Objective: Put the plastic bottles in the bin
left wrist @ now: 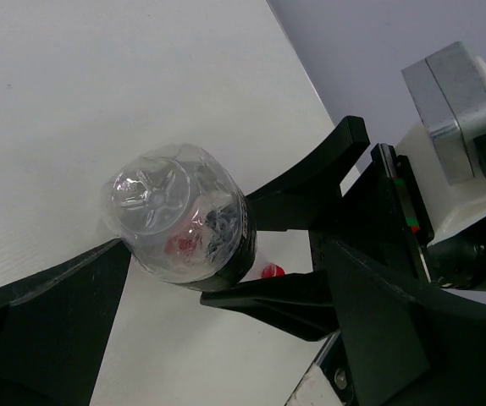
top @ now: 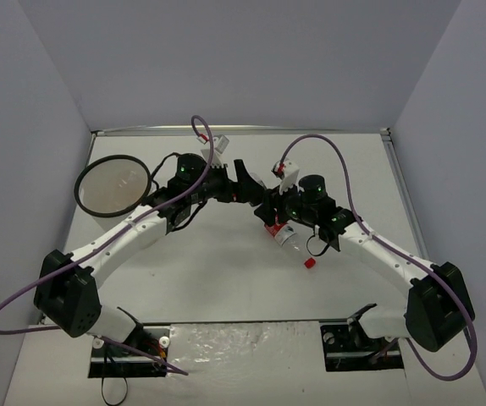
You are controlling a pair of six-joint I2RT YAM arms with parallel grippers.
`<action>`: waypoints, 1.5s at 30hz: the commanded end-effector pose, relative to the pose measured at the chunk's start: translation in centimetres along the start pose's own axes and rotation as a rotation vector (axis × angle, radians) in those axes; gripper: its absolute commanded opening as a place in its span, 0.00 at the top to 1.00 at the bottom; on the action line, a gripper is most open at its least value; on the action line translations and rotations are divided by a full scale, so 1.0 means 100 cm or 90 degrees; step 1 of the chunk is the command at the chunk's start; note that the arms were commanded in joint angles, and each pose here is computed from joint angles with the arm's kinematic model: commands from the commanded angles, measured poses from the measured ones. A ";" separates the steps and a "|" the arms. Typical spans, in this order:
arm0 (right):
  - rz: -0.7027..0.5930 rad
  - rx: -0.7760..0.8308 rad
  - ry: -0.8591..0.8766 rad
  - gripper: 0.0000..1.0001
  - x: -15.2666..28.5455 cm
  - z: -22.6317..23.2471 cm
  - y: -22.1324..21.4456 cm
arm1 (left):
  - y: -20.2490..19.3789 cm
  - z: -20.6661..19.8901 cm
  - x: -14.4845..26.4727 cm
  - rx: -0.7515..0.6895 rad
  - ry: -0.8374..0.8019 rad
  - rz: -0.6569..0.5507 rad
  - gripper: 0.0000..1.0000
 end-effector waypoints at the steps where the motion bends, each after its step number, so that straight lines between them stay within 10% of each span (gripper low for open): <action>1: -0.098 0.059 0.112 0.68 0.008 0.039 0.042 | 0.047 -0.038 0.003 -0.019 -0.048 -0.108 0.03; 11: -0.225 0.069 0.170 0.68 0.050 0.063 0.063 | 0.045 -0.033 0.002 -0.027 -0.009 -0.111 0.03; 18: -0.210 0.061 0.169 0.67 0.047 0.062 0.059 | 0.046 -0.037 0.003 -0.025 -0.020 -0.118 0.51; 22: -0.193 0.059 0.125 0.56 0.039 0.049 0.054 | 0.048 -0.038 0.006 -0.025 -0.021 -0.128 0.71; 29: -0.168 0.031 0.084 0.04 0.032 0.038 0.049 | 0.059 -0.030 0.009 -0.041 0.022 -0.138 0.99; 45: -0.188 -0.002 -0.106 0.00 0.052 -0.003 0.050 | 0.114 0.034 0.110 -0.122 0.272 -0.218 1.00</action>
Point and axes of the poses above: each gripper's point midway between its finger pads, its own x axis back along the fingers, its own z axis along the line the jaws close on, y = z × x, the point moved 3 cm from there along x, back along the fingers, and after that the axes turned 13 degrees about -x, right-handed, at the moved point
